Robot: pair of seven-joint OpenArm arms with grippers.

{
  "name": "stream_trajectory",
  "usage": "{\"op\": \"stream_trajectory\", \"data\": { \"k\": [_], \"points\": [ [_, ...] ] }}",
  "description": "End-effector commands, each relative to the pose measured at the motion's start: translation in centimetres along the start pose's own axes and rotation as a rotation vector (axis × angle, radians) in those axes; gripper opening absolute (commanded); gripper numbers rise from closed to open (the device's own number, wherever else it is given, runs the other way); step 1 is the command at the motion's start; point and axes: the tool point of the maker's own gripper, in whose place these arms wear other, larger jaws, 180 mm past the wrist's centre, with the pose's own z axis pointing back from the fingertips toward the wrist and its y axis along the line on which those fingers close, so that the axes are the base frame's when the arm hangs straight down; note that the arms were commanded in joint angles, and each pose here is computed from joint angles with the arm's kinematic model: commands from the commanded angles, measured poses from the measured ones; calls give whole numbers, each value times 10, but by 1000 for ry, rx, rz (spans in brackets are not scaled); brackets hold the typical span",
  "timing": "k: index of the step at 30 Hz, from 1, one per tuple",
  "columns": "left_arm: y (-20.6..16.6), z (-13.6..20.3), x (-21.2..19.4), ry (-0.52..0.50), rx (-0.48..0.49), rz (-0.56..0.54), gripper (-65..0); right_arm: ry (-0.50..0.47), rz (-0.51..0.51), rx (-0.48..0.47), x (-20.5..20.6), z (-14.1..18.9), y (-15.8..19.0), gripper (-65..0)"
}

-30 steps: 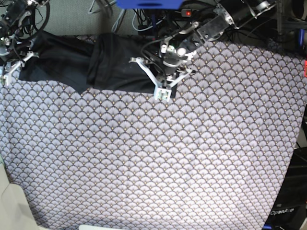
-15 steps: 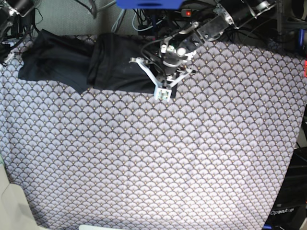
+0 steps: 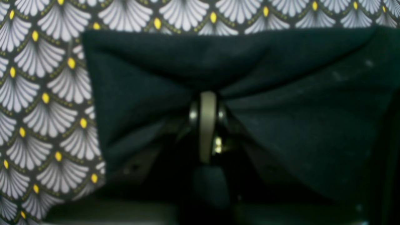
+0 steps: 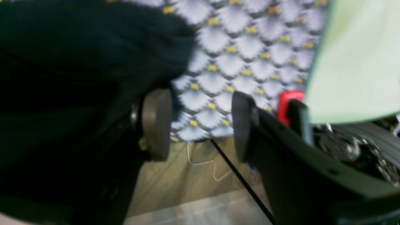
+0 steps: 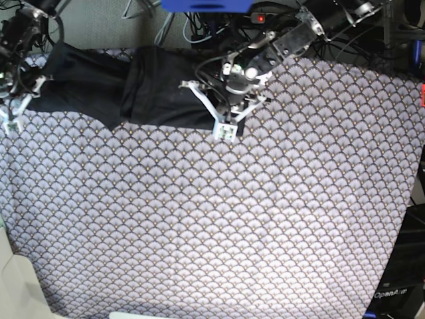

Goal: Fold the T-shirt properly
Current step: 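Hold the folded end with the left gripper while the right gripper grasps the other end, then fold the strip's other end toward the left gripper with the right gripper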

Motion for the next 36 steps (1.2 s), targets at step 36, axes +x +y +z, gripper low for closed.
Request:
{"op": "stream_trajectory", "data": {
  "k": [36],
  "points": [
    [5, 20, 46, -119, -17, 79, -650, -73, -58, 98, 8, -23, 30, -209]
  ]
}}
